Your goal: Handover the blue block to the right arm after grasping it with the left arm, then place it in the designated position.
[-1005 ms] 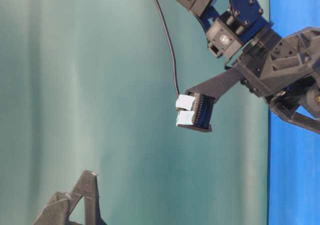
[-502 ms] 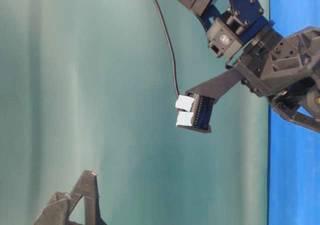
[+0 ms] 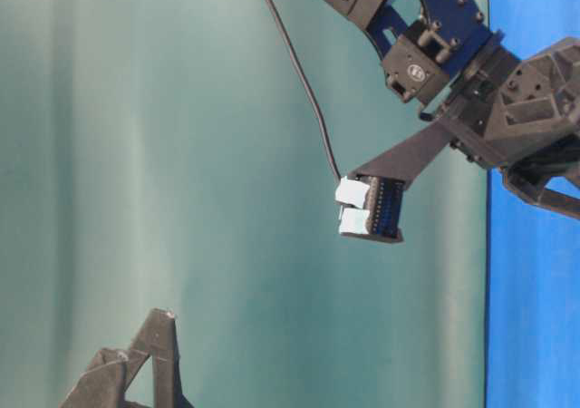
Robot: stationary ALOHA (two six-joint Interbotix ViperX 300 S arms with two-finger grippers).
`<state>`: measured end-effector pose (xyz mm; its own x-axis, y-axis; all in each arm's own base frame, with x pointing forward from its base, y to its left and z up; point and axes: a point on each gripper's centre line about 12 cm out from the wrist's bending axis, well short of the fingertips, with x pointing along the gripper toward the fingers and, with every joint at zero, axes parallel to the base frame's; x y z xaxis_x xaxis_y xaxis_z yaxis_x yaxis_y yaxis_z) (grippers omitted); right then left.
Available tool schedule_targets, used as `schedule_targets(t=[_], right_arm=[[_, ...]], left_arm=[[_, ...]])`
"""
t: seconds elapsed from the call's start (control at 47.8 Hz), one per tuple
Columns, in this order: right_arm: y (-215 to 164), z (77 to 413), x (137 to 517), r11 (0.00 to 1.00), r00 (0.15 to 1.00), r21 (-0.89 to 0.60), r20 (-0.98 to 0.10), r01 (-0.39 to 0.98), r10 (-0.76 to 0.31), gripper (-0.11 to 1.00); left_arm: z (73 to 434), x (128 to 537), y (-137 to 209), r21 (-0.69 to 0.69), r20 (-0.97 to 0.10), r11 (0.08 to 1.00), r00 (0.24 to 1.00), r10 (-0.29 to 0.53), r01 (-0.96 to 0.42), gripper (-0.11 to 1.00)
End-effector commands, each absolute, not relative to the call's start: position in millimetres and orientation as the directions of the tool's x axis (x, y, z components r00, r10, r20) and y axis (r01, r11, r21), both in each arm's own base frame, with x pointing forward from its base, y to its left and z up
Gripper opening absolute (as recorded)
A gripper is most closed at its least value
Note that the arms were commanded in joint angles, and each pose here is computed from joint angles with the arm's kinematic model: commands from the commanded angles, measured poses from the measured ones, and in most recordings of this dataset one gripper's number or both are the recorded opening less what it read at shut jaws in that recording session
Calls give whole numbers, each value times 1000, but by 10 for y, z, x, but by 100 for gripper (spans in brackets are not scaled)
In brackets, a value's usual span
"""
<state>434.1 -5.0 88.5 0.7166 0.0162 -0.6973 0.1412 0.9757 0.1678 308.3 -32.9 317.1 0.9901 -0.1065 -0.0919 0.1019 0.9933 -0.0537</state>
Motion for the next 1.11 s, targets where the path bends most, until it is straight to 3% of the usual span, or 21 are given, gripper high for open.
schedule_targets(t=[0.0, 0.46, 1.088], right_arm=[[-39, 1132, 4394, 976, 757, 176, -653, 130, 17, 92], [-42, 1826, 4200, 980, 795, 140, -606, 140, -27, 92], [-62, 2889, 3335, 980, 855, 94, -507, 178, -106, 92]], left_arm=[[3313, 3089, -335, -49, -51, 993, 993, -109, 106, 93], [3316, 3081, -339, -49, -49, 993, 993, -110, 108, 93], [3335, 3085, -335, -49, -44, 993, 993, -109, 107, 93]])
